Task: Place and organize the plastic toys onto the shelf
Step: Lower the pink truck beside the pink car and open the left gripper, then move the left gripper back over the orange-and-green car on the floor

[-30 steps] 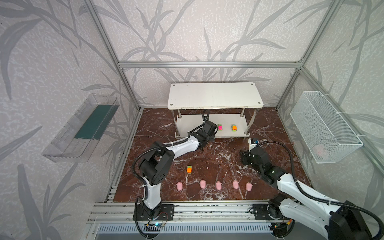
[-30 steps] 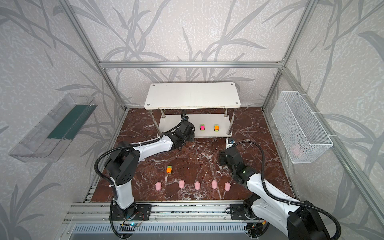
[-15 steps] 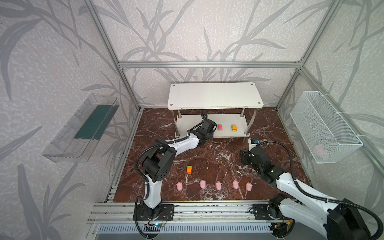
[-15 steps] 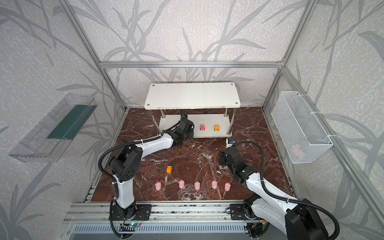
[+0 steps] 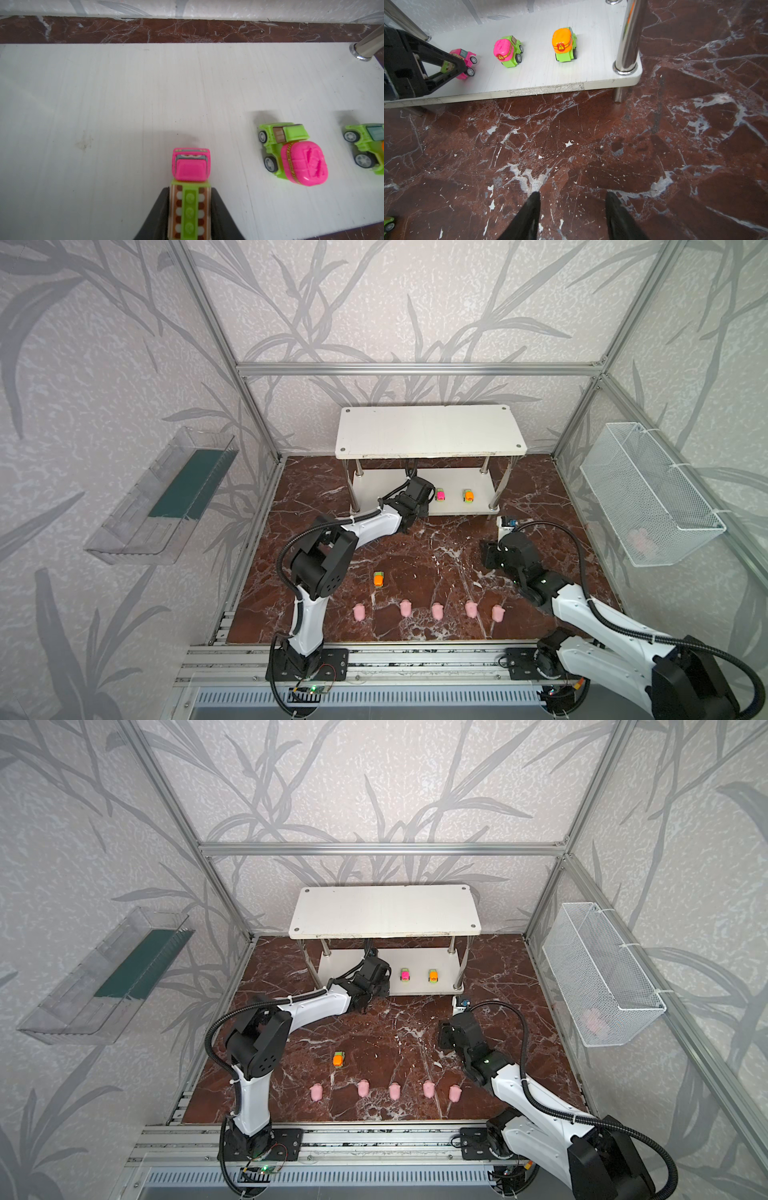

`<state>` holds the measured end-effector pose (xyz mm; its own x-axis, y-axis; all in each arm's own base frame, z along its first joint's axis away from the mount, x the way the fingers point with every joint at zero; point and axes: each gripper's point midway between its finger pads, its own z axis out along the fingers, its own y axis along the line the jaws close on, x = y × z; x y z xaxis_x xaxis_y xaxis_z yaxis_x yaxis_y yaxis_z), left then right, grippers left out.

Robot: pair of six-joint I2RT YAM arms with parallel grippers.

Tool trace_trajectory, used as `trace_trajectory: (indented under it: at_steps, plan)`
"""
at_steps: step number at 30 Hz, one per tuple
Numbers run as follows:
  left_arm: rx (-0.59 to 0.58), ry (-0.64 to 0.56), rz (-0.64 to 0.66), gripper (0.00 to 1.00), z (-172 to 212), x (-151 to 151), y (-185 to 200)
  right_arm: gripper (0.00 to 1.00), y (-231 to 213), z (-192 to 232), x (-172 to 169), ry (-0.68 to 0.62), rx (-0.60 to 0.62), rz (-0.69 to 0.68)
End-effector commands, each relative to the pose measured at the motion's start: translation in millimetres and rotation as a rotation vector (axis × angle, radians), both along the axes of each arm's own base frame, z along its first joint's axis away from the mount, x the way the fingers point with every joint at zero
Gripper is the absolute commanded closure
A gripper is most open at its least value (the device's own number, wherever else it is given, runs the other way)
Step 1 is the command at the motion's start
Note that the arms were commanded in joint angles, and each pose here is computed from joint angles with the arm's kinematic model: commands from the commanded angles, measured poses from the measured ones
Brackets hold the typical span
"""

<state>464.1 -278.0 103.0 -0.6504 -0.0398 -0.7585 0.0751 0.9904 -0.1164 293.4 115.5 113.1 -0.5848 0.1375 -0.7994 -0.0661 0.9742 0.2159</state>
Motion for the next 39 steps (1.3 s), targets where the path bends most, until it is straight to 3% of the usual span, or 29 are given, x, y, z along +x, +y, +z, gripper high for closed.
trace_trajectory:
  at_steps: [1,8,18,26,39]
  plan:
    - [0.020,-0.008,0.019,0.67,1,6,3,0.48,0,0,2,-0.007,0.004,0.000]
    - [0.022,-0.014,0.031,0.59,3,7,5,0.48,-1,-3,2,-0.002,0.007,-0.003]
    - [-0.053,-0.050,0.015,0.44,36,-7,8,0.48,-2,-3,2,-0.001,0.009,-0.006]
    - [-0.142,-0.055,-0.084,0.38,50,-33,2,0.48,-1,-6,3,0.004,0.013,-0.005]
    - [-0.130,-0.103,-0.083,0.37,78,-92,33,0.48,-3,-5,2,0.003,0.013,-0.011]
